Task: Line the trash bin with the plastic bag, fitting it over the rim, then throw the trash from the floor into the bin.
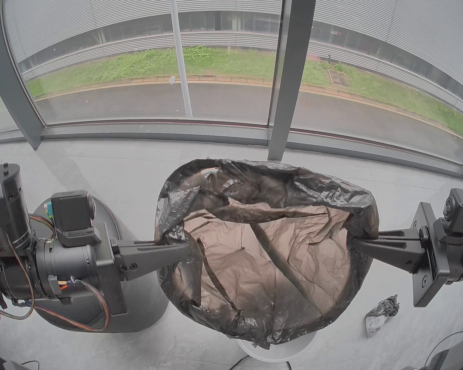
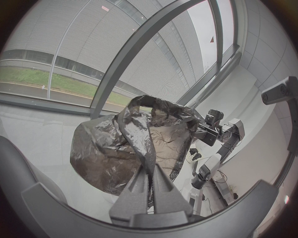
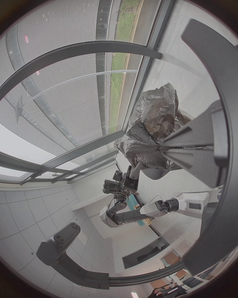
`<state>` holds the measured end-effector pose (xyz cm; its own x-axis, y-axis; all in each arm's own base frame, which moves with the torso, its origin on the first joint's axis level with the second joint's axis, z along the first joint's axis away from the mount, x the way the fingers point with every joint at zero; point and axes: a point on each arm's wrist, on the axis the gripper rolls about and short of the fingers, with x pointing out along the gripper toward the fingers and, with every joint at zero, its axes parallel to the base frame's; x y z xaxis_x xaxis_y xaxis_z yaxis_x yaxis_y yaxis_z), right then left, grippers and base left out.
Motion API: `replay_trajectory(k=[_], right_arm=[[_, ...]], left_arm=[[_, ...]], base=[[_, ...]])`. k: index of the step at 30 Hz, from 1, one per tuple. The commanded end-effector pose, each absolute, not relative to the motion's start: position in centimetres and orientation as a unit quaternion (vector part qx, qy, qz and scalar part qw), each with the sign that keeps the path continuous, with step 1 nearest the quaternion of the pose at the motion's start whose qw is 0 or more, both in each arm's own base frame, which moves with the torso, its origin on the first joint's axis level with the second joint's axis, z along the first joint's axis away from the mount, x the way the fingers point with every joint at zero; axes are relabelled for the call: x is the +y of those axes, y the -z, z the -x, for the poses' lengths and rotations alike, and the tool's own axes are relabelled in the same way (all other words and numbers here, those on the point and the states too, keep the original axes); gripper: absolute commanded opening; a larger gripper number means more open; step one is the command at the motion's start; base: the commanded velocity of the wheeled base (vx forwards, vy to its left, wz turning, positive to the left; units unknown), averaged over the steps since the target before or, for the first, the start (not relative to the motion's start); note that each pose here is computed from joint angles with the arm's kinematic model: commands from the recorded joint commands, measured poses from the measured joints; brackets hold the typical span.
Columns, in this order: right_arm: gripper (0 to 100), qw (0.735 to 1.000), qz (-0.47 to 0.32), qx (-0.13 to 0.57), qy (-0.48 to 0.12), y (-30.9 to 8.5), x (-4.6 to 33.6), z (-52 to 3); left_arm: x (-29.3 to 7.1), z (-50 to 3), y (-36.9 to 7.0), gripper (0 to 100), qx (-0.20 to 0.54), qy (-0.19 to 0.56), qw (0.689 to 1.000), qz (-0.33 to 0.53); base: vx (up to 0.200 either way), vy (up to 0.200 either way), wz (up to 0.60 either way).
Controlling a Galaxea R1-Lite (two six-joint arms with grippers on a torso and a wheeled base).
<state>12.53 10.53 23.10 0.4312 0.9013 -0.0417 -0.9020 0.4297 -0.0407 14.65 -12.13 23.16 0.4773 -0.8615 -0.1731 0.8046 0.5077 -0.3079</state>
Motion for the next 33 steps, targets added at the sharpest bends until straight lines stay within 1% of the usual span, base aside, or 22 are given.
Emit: replay_trajectory(k=[1,11,16,20,24,26,27,29,33], right_arm=[[0,0.845,0.026,0.015,-0.533,-22.8,10.5,-12.6],[0,0.845,0.009,0.024,-0.534,-22.7,10.3,-12.2],[0,0.843,0.007,0.037,-0.536,-22.0,10.2,-12.0],[0,0.843,0.007,0.063,-0.533,-20.8,10.2,-12.2],[0,0.846,0.007,0.077,-0.527,-20.3,10.4,-12.6],[0,0.85,0.007,0.086,-0.52,-20.1,10.5,-12.9],[0,0.85,0.007,0.086,-0.52,-20.1,10.5,-12.9],[0,0.849,0.0,0.105,-0.518,-19.9,10.7,-13.4],[0,0.847,-0.005,0.125,-0.516,-20.0,11.1,-13.8]], left_arm=[[-12.3,-14.7,-22.3,0,0.171,0.496,0.846,0.091],[-12.9,-16.2,-20.9,0,0.211,0.505,0.831,0.098],[-12.0,-16.6,-20.7,0,0.22,0.494,0.832,0.118],[-11.0,-17.2,-20.0,0,0.224,0.486,0.833,0.141],[-10.7,-18.8,-18.7,0,0.241,0.492,0.822,0.158],[-10.3,-21.5,-16.9,0,0.247,0.503,0.811,0.17],[-10.3,-21.7,-16.8,0,0.247,0.505,0.81,0.169],[-10.2,-24.2,-14.9,0,0.244,0.507,0.808,0.176],[-10.6,-26.2,-12.8,0,0.237,0.511,0.807,0.177]], base=[[-0.2,0.0,0.0],[-0.2,0.0,0.0],[-0.2,0.0,0.0],[-0.2,0.0,0.0],[-0.2,0.0,0.0],[-0.2,0.0,0.0],[-0.2,0.0,0.0],[-0.2,0.0,0.0],[0.0,0.0,0.0]])
